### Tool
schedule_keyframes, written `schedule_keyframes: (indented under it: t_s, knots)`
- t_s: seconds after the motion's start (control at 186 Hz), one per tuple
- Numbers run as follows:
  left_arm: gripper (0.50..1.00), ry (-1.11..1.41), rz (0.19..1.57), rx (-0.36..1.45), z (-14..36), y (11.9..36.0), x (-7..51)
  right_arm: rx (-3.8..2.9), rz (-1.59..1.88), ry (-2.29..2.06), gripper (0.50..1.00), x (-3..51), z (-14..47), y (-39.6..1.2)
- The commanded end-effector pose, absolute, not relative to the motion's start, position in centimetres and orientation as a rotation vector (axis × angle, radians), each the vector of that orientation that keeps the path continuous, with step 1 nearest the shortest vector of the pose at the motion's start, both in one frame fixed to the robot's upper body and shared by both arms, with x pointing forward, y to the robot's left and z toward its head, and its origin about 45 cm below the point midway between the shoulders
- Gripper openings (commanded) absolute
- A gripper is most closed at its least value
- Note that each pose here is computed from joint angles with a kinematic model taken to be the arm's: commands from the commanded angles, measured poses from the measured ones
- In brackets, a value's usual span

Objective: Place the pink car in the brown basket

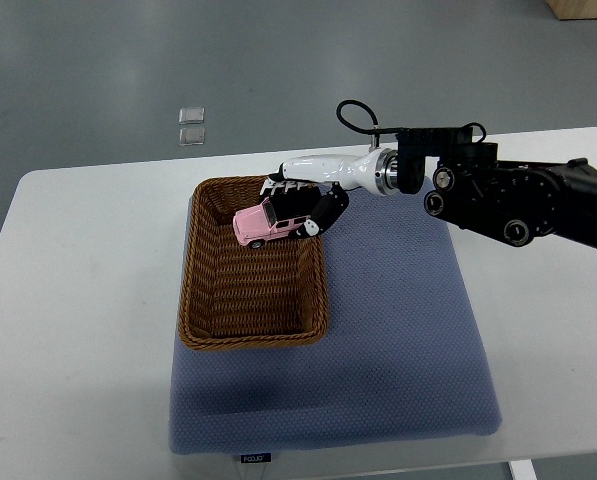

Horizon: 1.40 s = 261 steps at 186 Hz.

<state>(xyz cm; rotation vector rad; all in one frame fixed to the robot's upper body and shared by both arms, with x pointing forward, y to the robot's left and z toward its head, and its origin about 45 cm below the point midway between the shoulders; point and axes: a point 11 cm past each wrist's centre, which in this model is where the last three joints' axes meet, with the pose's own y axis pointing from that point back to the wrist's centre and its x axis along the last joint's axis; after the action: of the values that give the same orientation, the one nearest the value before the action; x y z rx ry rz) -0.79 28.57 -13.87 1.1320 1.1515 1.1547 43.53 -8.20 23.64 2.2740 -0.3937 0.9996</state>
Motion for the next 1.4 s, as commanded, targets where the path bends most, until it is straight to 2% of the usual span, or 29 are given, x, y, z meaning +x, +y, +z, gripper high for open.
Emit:
schedule_keyframes:
  t_s: [0.0, 0.22, 0.418, 0.429, 0.434, 0.44, 0.445, 0.45, 0.456, 0.493, 0.509, 0.515, 0.52, 0.531, 0.542, 0.606, 0.627, 0.858, 1.008, 1.11, 1.196, 1.394]
  knots:
    - [1.000, 1.153, 1.155, 1.132, -13.9, 28.5, -0.8, 2.294, 1.002, -0.378, 0.500, 43.1, 22.9, -6.0]
    - [1.000, 1.156, 1.152, 1.126, -13.9, 28.3, -0.7, 2.294, 0.952, -0.398, 0.500, 42.6, 20.2, -5.0]
    - [1.000, 1.156, 1.152, 1.126, -13.9, 28.3, -0.7, 2.234, 0.941, -0.430, 0.500, 42.6, 17.5, -6.2]
    - [1.000, 1.156, 1.152, 1.126, -13.9, 28.3, -0.7, 2.230, 0.943, -0.431, 0.509, 42.6, 17.4, -6.3]
    - [1.000, 1.156, 1.152, 1.126, -13.9, 28.3, -0.7, 2.229, 0.943, -0.432, 0.539, 42.6, 17.3, -6.3]
    - [1.000, 1.156, 1.152, 1.126, -13.9, 28.3, -0.7, 2.229, 0.943, -0.432, 0.539, 42.6, 17.3, -6.3]
    - [1.000, 1.156, 1.152, 1.126, -13.9, 28.3, -0.7, 2.227, 0.946, -0.432, 0.568, 42.5, 17.3, -6.3]
    - [1.000, 1.156, 1.152, 1.126, -13.9, 28.3, -0.7, 2.227, 0.946, -0.432, 0.568, 42.5, 17.3, -6.3]
    - [1.000, 1.156, 1.152, 1.126, -13.9, 28.3, -0.7, 2.226, 0.947, -0.433, 0.590, 42.5, 17.2, -6.4]
    - [1.000, 1.156, 1.152, 1.126, -13.9, 28.3, -0.7, 2.225, 0.948, -0.433, 0.652, 42.4, 17.0, -6.4]
    - [1.000, 1.156, 1.152, 1.126, -13.9, 28.3, -0.7, 2.226, 0.947, -0.435, 0.702, 42.4, 17.0, -6.4]
    - [1.000, 1.156, 1.152, 1.126, -13.9, 28.3, -0.7, 2.226, 0.947, -0.435, 0.703, 42.4, 17.0, -6.4]
    - [1.000, 1.156, 1.152, 1.126, -13.9, 28.3, -0.7, 2.226, 0.946, -0.436, 0.729, 42.4, 17.0, -6.4]
    - [1.000, 1.156, 1.152, 1.126, -13.9, 28.3, -0.7, 2.227, 0.945, -0.437, 0.750, 42.4, 17.0, -6.4]
    - [1.000, 1.156, 1.152, 1.126, -13.9, 28.3, -0.7, 2.227, 0.945, -0.437, 0.750, 42.4, 17.0, -6.4]
    - [1.000, 1.156, 1.150, 1.127, -13.9, 28.3, -0.8, 2.235, 0.939, -0.448, 0.882, 42.5, 17.2, -6.3]
    - [1.000, 1.156, 1.150, 1.127, -13.9, 28.3, -0.8, 2.238, 0.938, -0.450, 0.901, 42.5, 17.3, -6.3]
    - [1.000, 1.153, 1.152, 1.131, -13.9, 28.5, -0.8, 2.287, 0.941, -0.527, 0.911, 43.7, 19.9, -5.7]
    - [1.000, 1.152, 1.152, 1.134, -13.9, 28.5, -0.8, 2.381, 0.830, -0.768, 0.911, 46.0, 23.2, -8.0]
    - [1.000, 1.152, 1.151, 1.132, -13.9, 28.5, -0.8, 2.487, 0.673, -1.008, 0.911, 47.2, 25.0, -10.8]
    - [1.000, 1.152, 1.151, 1.132, -13.9, 28.5, -0.8, 2.586, 0.472, -1.262, 0.911, 47.4, 24.5, -14.8]
    - [1.000, 1.154, 1.151, 1.130, -13.9, 28.4, -0.8, 2.655, -0.158, -1.880, 0.911, 46.0, 20.4, -22.7]
